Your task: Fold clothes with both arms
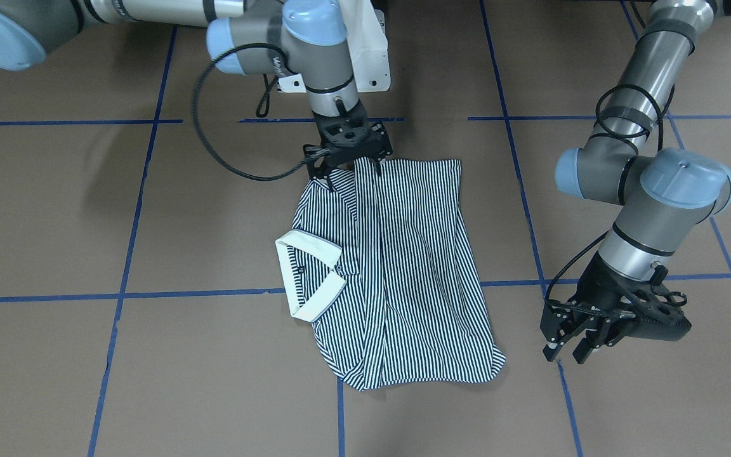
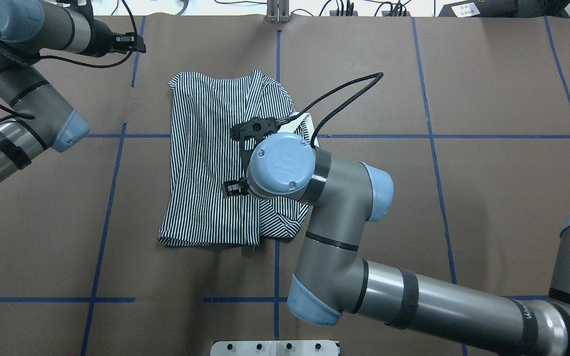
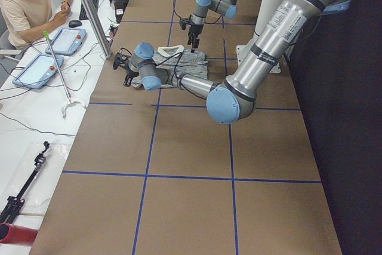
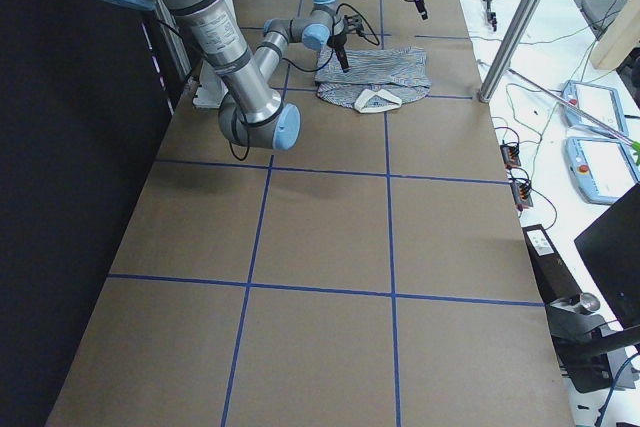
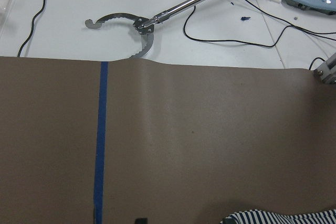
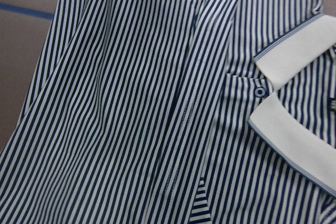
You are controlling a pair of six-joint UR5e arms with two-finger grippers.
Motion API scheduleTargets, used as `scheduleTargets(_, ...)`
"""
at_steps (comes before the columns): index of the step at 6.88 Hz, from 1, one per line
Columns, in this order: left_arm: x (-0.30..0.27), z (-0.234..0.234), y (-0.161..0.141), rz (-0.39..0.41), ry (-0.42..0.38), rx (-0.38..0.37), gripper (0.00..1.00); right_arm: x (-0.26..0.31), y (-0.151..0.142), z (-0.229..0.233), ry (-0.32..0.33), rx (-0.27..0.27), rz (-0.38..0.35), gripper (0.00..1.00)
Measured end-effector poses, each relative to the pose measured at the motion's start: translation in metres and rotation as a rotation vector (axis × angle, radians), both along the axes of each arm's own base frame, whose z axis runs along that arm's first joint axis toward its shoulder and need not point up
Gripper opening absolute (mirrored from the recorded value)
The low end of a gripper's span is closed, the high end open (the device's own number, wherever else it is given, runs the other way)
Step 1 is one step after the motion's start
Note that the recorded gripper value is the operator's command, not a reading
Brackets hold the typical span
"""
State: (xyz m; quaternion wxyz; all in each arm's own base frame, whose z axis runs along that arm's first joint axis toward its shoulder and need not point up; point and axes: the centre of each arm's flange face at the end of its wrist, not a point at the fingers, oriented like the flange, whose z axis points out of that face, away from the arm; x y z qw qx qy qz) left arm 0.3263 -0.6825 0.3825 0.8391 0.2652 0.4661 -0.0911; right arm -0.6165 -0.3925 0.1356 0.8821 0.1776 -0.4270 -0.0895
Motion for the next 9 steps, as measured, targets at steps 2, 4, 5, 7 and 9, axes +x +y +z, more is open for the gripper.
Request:
scheduleTargets(2, 0.000, 0.001, 0.000, -0.001, 0.001, -0.003, 0.57, -0.044, 0.030, -0.003, 0.057, 0.037, -0.046, 0.62)
scheduleTargets(4, 0.000, 0.001, 0.001, -0.002, 0.003, -0.006, 0.57, -0.057, 0.047, 0.002, 0.116, 0.036, -0.059, 0.60)
scheduleTargets(5, 0.000, 0.001, 0.001, -0.003, 0.004, -0.007, 0.57, -0.060, 0.052, 0.007, 0.143, 0.035, -0.060, 0.59)
scheduleTargets(7, 0.000, 0.002, 0.001, -0.004, 0.004, -0.010, 0.57, -0.067, 0.064, 0.011, 0.170, 0.047, -0.062, 0.60)
scheduleTargets(9, 0.000, 0.001, 0.001, -0.004, 0.005, -0.010, 0.57, -0.068, 0.068, 0.015, 0.176, 0.048, -0.064, 0.02)
